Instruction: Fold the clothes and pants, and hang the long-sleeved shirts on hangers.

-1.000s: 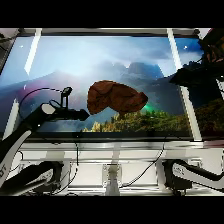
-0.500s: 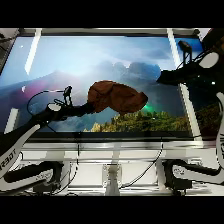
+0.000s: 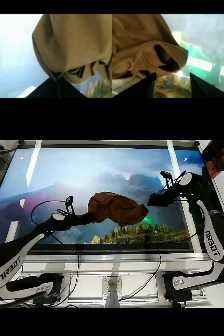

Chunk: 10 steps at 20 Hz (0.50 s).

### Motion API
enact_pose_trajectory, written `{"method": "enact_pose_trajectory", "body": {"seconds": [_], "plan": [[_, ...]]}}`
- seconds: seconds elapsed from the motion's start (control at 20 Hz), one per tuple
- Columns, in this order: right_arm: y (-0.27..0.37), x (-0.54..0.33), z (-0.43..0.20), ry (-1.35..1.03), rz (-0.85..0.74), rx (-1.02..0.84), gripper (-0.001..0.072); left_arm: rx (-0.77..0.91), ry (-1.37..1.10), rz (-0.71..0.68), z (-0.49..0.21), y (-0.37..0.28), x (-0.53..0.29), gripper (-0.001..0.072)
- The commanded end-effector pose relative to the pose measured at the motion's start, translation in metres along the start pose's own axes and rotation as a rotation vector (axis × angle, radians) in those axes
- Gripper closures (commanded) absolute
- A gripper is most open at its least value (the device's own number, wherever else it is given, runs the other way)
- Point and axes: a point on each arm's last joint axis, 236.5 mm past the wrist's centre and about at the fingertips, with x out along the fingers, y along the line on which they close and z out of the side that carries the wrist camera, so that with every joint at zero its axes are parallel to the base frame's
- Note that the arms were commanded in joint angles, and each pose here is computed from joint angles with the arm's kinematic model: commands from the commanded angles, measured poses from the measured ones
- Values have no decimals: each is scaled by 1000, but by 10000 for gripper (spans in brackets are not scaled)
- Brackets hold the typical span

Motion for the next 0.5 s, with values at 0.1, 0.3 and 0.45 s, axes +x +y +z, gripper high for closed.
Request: {"method": "enact_pose_trajectory", "body": {"seconds": [0.1, 0.3, 0.45], "plan": [[5, 11, 13, -39, -12, -276, 226, 38, -18, -9, 9, -6, 0, 687], [12, 16, 17, -46, -41, -422, 227, 36, -21, -8, 10, -5, -1, 687], [21, 31, 17, -32, -32, -442, 227, 35, -21, -8, 10, -5, -1, 688]]}}
